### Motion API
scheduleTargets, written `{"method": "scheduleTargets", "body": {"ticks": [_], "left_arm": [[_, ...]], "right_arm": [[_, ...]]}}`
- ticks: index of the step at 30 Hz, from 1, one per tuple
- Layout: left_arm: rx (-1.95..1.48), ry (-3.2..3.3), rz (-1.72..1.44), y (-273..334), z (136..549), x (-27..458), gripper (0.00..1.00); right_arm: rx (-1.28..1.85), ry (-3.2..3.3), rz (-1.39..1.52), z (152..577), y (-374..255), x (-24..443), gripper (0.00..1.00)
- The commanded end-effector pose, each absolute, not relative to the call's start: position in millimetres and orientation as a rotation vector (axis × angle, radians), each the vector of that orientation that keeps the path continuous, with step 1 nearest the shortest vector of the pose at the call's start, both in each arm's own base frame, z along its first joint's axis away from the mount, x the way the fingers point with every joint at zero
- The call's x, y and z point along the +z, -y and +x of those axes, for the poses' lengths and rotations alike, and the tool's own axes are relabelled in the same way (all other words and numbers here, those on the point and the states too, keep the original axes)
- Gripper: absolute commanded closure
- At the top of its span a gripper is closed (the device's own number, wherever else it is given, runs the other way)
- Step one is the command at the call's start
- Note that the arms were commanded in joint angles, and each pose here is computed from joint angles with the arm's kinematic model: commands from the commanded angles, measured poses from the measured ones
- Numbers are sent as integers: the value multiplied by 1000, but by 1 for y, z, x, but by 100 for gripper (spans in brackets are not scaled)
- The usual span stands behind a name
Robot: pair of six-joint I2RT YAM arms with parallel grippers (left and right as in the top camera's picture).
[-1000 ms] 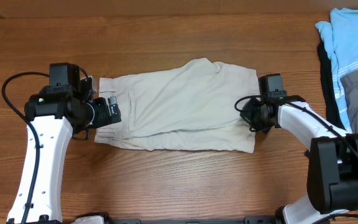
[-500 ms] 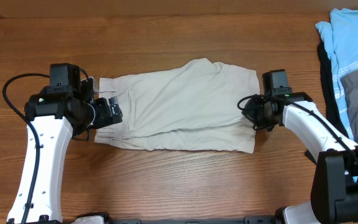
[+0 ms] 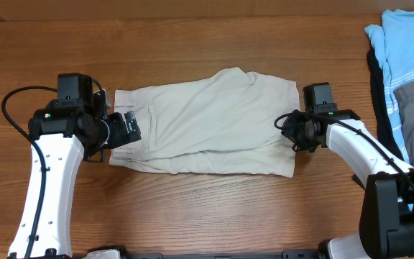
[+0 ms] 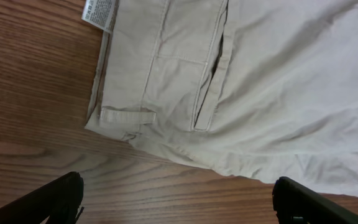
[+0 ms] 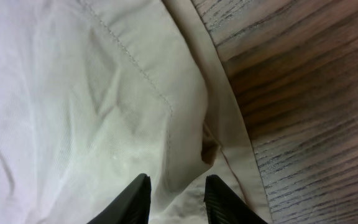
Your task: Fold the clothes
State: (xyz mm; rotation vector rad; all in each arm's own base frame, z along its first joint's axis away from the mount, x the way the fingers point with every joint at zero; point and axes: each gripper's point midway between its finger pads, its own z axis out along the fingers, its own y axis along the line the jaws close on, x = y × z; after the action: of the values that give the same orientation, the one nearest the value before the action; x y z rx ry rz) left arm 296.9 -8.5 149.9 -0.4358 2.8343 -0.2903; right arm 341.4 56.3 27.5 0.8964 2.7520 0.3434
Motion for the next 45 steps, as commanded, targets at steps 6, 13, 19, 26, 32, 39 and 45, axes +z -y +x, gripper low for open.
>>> {"method": "scheduleTargets", "body": {"ticks": [6, 13, 19, 26, 32, 39, 45], "left_arm": [[-260, -2794, -450, 4, 300, 162, 0], [-250, -2794, -451, 3, 300, 161, 0], [-250, -2794, -451, 3, 300, 161, 0], [-250, -2794, -451, 3, 300, 161, 0], [-246, -2804, -453, 3, 297, 161, 0], [-197, -2812, -632, -5, 289, 157, 0], [-214, -2809, -859, -4, 278, 138, 0]], "right_arm": [[337, -2763, 998, 340, -55, 9, 63], [355, -2733, 1018, 346, -56, 10, 59], [347, -2748, 1025, 344, -56, 4, 63], [339, -2759, 1023, 343, -56, 0, 96], [333, -2779, 940, 342, -56, 9, 96], [382, -2737, 882, 348, -59, 42, 96], [448, -2701, 850, 352, -65, 60, 96]]}}
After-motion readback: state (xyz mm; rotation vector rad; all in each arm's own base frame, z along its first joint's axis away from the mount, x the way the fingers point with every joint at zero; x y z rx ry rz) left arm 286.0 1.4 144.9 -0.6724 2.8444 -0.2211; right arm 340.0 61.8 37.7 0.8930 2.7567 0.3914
